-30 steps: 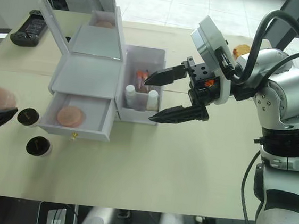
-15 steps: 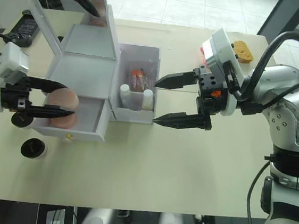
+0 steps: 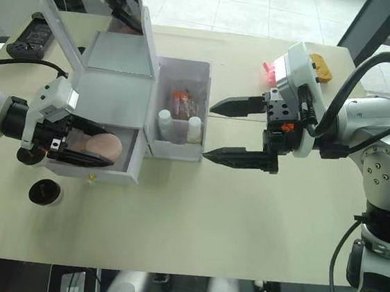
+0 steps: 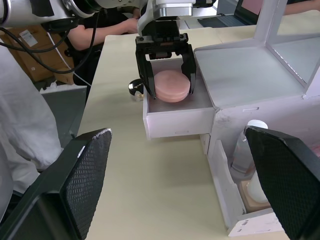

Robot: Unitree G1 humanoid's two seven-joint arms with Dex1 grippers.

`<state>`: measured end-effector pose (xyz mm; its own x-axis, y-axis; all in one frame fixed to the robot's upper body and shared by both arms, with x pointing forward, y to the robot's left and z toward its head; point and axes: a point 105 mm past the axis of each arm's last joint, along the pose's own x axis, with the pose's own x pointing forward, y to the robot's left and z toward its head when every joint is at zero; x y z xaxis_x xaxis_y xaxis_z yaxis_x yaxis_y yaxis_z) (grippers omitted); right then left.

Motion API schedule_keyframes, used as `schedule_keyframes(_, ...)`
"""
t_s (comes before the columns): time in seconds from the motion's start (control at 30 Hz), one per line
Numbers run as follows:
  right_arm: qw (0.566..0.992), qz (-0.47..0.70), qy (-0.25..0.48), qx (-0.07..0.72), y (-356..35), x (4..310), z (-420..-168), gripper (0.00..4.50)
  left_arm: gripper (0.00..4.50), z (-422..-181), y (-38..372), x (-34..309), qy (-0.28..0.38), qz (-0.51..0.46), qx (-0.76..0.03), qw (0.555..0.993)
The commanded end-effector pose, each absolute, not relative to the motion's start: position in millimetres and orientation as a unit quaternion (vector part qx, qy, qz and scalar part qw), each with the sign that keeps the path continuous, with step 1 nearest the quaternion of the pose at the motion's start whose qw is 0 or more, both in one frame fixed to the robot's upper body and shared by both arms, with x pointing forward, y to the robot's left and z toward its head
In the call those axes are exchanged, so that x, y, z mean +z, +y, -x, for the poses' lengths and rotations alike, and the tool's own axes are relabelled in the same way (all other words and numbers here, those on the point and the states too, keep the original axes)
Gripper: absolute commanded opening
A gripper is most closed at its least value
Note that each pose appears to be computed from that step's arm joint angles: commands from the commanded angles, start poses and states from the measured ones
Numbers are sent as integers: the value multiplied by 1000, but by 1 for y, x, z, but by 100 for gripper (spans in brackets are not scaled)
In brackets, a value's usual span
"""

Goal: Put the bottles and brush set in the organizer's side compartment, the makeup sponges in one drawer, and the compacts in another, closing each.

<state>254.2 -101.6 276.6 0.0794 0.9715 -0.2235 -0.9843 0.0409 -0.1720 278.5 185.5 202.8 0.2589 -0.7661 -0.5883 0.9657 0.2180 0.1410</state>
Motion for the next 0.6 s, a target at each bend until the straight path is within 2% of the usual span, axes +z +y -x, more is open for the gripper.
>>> schedule_keyframes(0.03, 724, 157, 2, 671, -102, 287, -253, 450, 297, -282, 180, 203, 190, -262, -578, 749)
schedule_keyframes(0.47, 730, 158, -2, 665, -103, 289, -257, 450, 297, -292, 171, 196, 182, -272, -579, 747)
schedule_keyframes(0.53, 731, 159, -2, 664, -103, 289, -258, 450, 368, -294, 171, 200, 177, -267, -576, 752)
schedule_keyframes(0.6, 732, 160, -2, 662, -104, 289, -258, 450, 409, -294, 170, 207, 167, -262, -576, 756)
